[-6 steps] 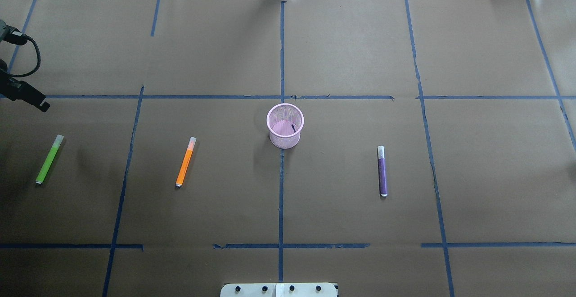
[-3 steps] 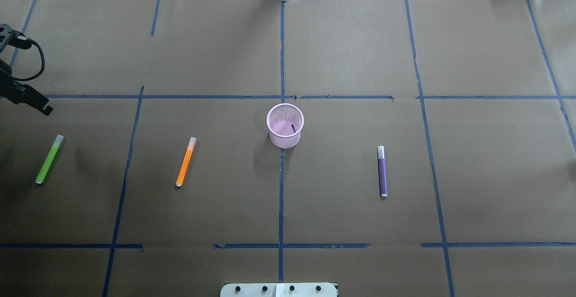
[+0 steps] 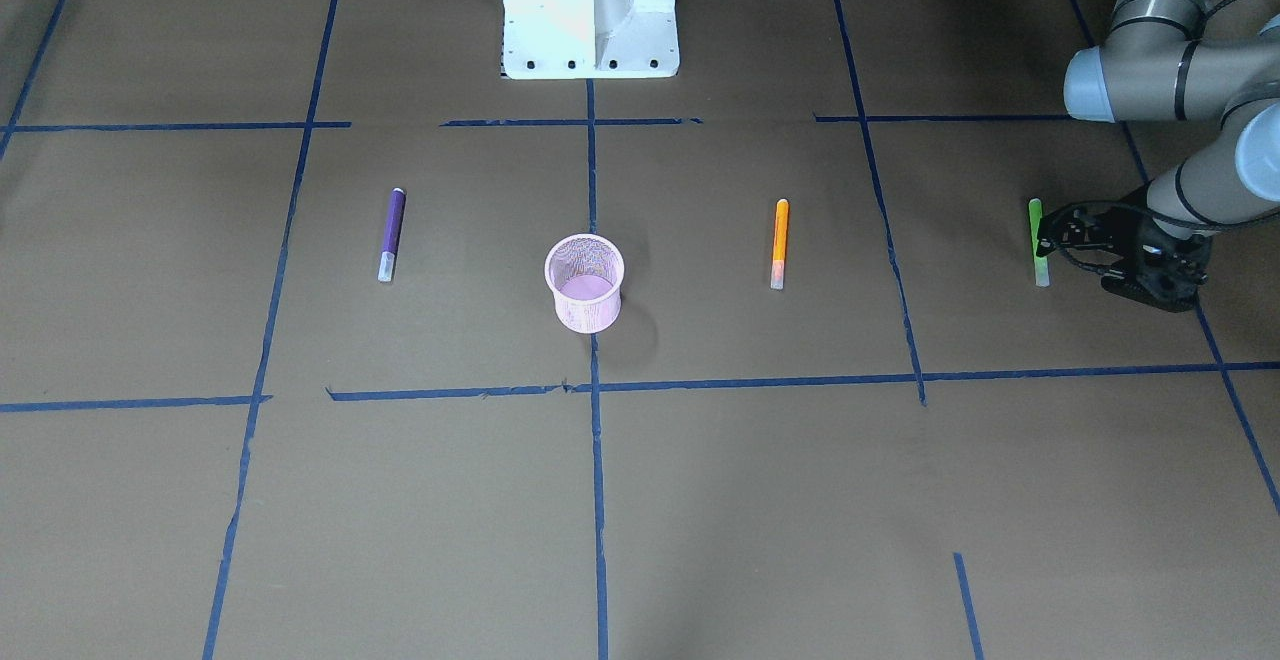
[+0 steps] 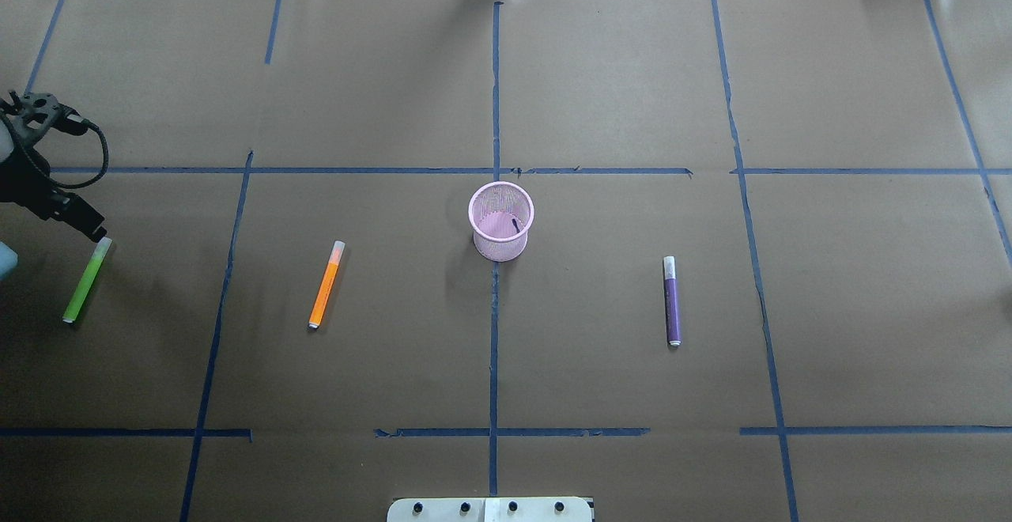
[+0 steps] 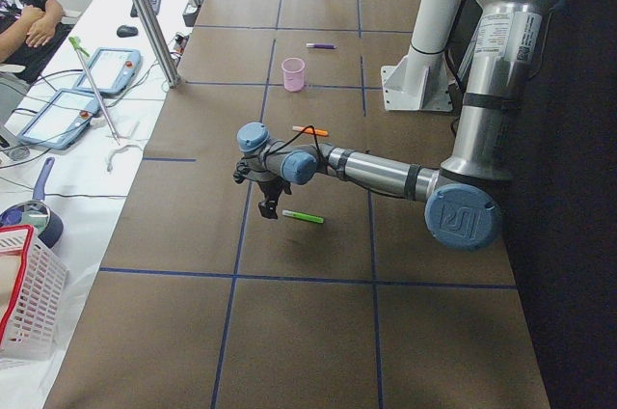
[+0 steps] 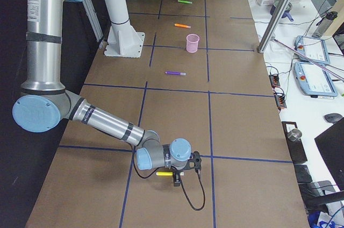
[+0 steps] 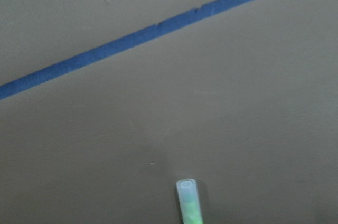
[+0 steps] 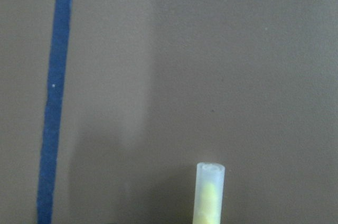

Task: Collect pens into pen holder
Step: 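Close the left gripper on the green marker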

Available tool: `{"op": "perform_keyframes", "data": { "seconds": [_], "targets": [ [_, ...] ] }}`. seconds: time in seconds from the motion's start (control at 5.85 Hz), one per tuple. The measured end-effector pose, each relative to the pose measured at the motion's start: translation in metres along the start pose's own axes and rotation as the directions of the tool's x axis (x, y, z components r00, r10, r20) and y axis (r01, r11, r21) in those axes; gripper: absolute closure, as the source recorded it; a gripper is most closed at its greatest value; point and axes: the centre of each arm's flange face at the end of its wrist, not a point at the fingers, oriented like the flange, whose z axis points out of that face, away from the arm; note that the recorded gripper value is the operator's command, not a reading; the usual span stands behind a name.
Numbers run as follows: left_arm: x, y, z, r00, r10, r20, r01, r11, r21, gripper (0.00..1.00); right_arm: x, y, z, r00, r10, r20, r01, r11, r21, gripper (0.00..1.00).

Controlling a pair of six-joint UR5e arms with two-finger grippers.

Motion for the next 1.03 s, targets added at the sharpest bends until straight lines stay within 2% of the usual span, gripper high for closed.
{"op": "perform_keyframes", "data": {
  "seconds": [0.34, 0.68, 1.03],
  "targets": [
    [0.002, 0.000, 0.031, 1.000, 0.010, 0.012, -0.010, 1.000, 0.012, 0.00, 0.000, 0.000, 0.000, 1.000, 0.000, 0.000, 0.000, 1.000, 0.000, 0.00],
    [0.006, 0.003, 0.039, 1.000, 0.012, 0.009, -0.013, 0.999, 0.037, 0.00, 0.000, 0.000, 0.000, 1.000, 0.000, 0.000, 0.000, 1.000, 0.000, 0.00],
    [0.005, 0.009, 0.044, 1.000, 0.014, 0.008, -0.014, 0.999, 0.036, 0.00, 0.000, 0.000, 0.000, 1.000, 0.001, 0.000, -0.001, 1.000, 0.000, 0.00]
  ]
}}
